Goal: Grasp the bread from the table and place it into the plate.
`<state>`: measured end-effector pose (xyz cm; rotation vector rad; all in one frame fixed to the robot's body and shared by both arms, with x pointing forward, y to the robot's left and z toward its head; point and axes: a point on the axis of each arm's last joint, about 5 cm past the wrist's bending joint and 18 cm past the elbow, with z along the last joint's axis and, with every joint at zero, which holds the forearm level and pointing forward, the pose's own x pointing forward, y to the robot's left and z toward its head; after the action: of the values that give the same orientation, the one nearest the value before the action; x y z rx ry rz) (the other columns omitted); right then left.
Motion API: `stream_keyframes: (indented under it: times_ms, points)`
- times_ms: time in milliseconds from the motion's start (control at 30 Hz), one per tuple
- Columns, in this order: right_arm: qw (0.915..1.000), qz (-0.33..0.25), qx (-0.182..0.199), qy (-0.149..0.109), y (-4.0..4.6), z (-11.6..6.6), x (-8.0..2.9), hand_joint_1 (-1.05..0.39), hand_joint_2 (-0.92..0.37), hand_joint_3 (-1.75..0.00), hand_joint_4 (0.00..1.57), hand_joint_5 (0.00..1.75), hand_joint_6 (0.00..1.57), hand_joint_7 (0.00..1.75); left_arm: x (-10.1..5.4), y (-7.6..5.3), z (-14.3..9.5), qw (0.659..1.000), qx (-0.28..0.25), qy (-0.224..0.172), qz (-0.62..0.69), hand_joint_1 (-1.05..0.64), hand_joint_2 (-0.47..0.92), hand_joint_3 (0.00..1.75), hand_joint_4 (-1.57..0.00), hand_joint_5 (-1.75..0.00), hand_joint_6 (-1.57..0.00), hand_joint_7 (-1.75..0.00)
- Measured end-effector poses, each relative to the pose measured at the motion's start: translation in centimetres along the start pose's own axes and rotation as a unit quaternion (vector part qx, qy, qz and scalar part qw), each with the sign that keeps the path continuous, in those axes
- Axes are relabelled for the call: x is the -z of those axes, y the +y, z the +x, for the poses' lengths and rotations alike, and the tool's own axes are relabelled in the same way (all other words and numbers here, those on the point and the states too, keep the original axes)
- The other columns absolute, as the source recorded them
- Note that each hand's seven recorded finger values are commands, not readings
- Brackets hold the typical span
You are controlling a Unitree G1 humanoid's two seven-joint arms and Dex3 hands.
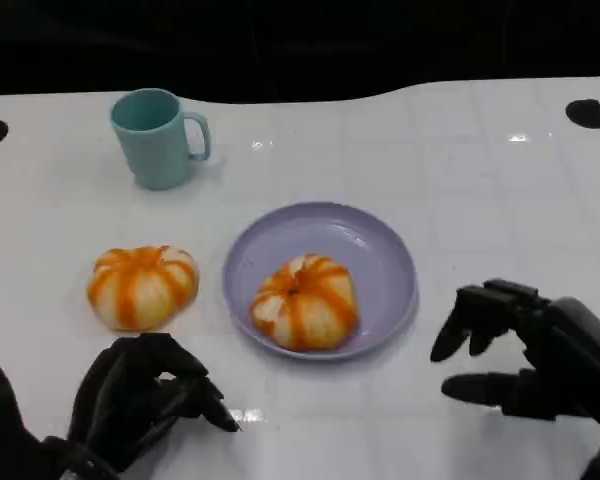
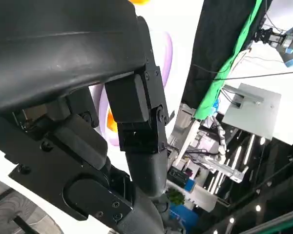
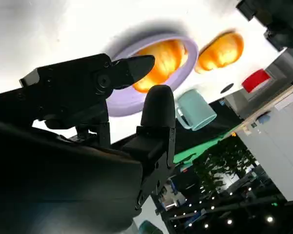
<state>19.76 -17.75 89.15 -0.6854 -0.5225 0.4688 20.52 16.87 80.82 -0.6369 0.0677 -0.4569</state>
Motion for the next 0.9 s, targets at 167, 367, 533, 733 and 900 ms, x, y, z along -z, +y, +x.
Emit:
stream_keyframes:
  times_ms: [167, 367, 533, 733, 900]
  points:
    - [0.9992, 0.035, 0.003, 0.021, 0.56, -1.8, -0.3, -0.44, -0.92, -0.18, 0.56, 1.74, 0.51, 1.49, 0.0, 0.0, 0.0, 1.000, -0.001, 0.000, -0.002, -1.05, 0.59, 0.00, -1.57, -0.58, -1.57, -0.34]
    - [0.9901, 0.130, 0.031, 0.044, 1.42, -3.1, -0.9, -0.43, -0.92, -0.26, 0.60, 1.75, 0.54, 1.49, 0.1, -0.1, 0.1, 1.000, -0.003, 0.002, -0.004, -1.05, 0.60, 0.00, -1.57, -0.57, -1.57, -0.34]
    - [0.9812, 0.180, 0.043, 0.054, 2.28, -3.4, -1.0, -0.42, -0.92, -0.31, 0.61, 1.75, 0.50, 1.57, 0.0, -0.1, 0.1, 1.000, -0.003, 0.002, -0.004, -1.05, 0.60, 0.00, -1.57, -0.57, -1.57, -0.34]
    - [0.9765, 0.199, 0.058, 0.059, 2.99, -3.4, -0.6, -0.43, -0.92, -0.31, 0.63, 1.75, 0.49, 1.59, 0.0, -0.1, 0.1, 1.000, -0.002, 0.001, -0.002, -1.05, 0.60, 0.00, -1.57, -0.58, -1.57, -0.35]
    - [0.9749, 0.205, 0.065, 0.058, 3.16, -3.0, -0.2, -0.44, -0.92, -0.32, 0.64, 1.75, 0.50, 1.58, 0.0, -0.1, 0.1, 1.000, -0.002, 0.001, -0.002, -1.05, 0.60, 0.00, -1.57, -0.58, -1.57, -0.34]
